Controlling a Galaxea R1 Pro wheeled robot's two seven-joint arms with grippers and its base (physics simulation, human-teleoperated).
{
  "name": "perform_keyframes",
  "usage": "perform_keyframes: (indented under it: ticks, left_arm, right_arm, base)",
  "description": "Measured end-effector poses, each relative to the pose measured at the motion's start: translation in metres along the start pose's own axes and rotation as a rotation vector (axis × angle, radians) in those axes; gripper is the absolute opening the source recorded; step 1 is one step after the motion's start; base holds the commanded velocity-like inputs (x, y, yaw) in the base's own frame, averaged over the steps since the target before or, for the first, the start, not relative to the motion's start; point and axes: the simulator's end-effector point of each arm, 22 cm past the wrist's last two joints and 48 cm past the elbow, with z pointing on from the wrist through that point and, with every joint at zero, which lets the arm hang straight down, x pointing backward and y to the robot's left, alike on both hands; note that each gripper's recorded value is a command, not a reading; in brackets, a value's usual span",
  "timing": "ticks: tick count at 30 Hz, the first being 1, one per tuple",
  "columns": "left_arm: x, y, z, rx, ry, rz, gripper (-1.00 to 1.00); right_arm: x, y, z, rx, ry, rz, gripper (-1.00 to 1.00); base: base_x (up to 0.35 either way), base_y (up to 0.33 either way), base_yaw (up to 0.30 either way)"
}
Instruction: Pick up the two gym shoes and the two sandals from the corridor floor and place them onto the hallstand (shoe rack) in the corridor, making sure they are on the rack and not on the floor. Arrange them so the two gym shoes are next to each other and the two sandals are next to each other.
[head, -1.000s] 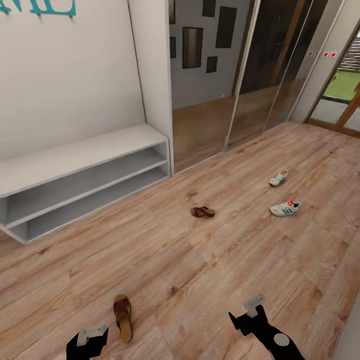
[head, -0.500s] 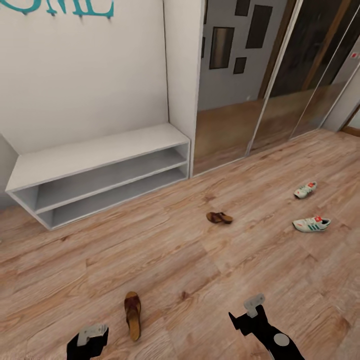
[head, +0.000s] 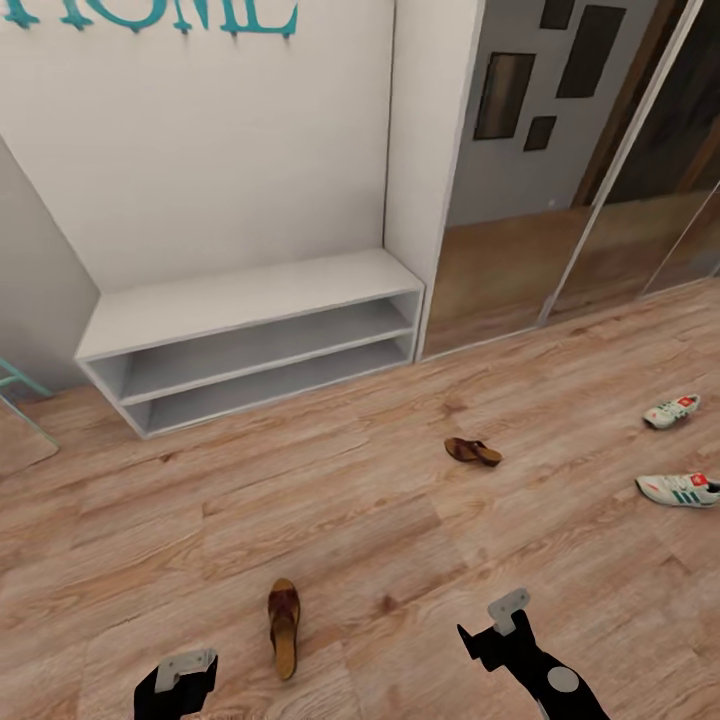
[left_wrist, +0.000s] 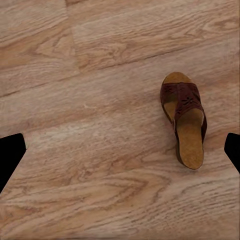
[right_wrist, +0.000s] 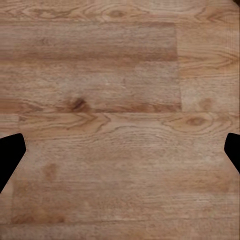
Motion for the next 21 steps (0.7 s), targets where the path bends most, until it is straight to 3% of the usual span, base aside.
perform_keyframes:
  ticks: [21]
  left_arm:
    - [0.0011,-0.0015,0.0000,0.001,0.003,-0.001,1.00]
  right_arm:
    - [0.0000,0.0010,0.0004,-0.001,0.000,0.001,1.00]
  base:
    - [0.001,-0.001,0.276]
